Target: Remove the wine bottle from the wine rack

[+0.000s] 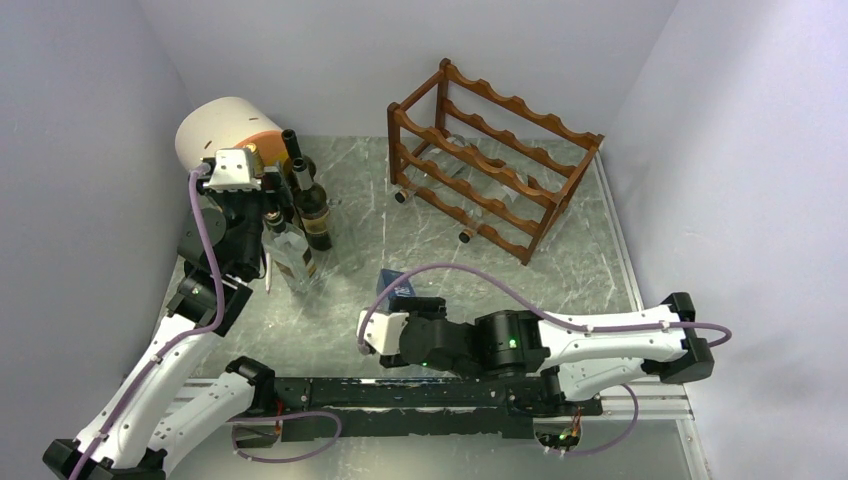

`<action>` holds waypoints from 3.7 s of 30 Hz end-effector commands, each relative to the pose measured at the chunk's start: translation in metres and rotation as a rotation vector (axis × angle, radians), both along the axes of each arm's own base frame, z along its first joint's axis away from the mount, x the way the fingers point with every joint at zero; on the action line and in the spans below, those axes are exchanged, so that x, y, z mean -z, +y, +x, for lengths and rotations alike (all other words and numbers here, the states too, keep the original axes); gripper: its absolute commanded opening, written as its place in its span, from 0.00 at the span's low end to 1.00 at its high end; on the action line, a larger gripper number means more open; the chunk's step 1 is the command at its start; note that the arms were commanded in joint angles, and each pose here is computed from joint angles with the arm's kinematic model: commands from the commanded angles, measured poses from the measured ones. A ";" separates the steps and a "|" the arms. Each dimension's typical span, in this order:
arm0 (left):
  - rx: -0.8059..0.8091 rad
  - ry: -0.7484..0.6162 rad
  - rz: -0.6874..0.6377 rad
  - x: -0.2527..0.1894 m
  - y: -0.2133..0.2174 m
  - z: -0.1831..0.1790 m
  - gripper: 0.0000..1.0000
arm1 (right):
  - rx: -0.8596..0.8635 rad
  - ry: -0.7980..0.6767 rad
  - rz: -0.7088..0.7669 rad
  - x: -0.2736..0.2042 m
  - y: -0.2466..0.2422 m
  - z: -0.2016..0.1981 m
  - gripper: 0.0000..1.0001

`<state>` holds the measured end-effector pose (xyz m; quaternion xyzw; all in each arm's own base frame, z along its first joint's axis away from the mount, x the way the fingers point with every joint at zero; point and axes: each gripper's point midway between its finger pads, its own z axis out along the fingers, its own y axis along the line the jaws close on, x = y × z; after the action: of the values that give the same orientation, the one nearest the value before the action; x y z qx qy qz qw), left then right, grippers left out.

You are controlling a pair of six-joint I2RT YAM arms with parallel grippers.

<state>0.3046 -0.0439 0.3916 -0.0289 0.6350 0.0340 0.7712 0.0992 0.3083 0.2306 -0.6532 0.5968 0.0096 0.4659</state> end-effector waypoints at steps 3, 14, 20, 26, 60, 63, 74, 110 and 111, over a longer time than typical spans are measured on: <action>-0.024 -0.039 -0.011 -0.011 0.005 -0.003 0.82 | 0.131 0.050 0.505 -0.103 0.037 0.012 0.00; -0.024 -0.029 -0.005 -0.008 0.004 -0.001 0.82 | 0.330 0.218 0.770 -0.134 0.075 0.081 0.00; -0.019 -0.025 -0.003 -0.007 0.003 0.000 0.82 | 0.335 0.282 0.869 -0.126 0.096 0.102 0.00; -0.027 -0.031 -0.004 -0.009 0.005 -0.001 0.82 | 0.320 0.358 0.970 -0.122 0.118 0.115 0.00; -0.042 -0.037 0.000 -0.009 0.008 -0.002 0.83 | 0.380 0.294 1.013 -0.080 0.168 0.166 0.30; -0.041 -0.031 0.003 -0.008 0.007 -0.001 0.83 | 0.380 0.304 1.005 -0.082 0.170 0.165 0.46; -0.062 -0.040 0.001 -0.010 0.014 -0.003 0.83 | 0.390 0.329 0.997 -0.094 0.164 0.161 0.87; 0.140 -0.060 -0.175 -0.131 -0.009 -0.025 0.95 | 0.963 -0.156 1.093 -0.234 -0.234 0.149 1.00; 0.135 -0.061 -0.174 -0.131 -0.008 -0.026 0.95 | 0.962 -0.159 1.103 -0.237 -0.236 0.148 1.00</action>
<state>0.2872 -0.0613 0.5216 -0.0376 0.6150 -0.0768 0.7839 0.2547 0.0785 0.4537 0.0146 0.6995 0.0512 0.7126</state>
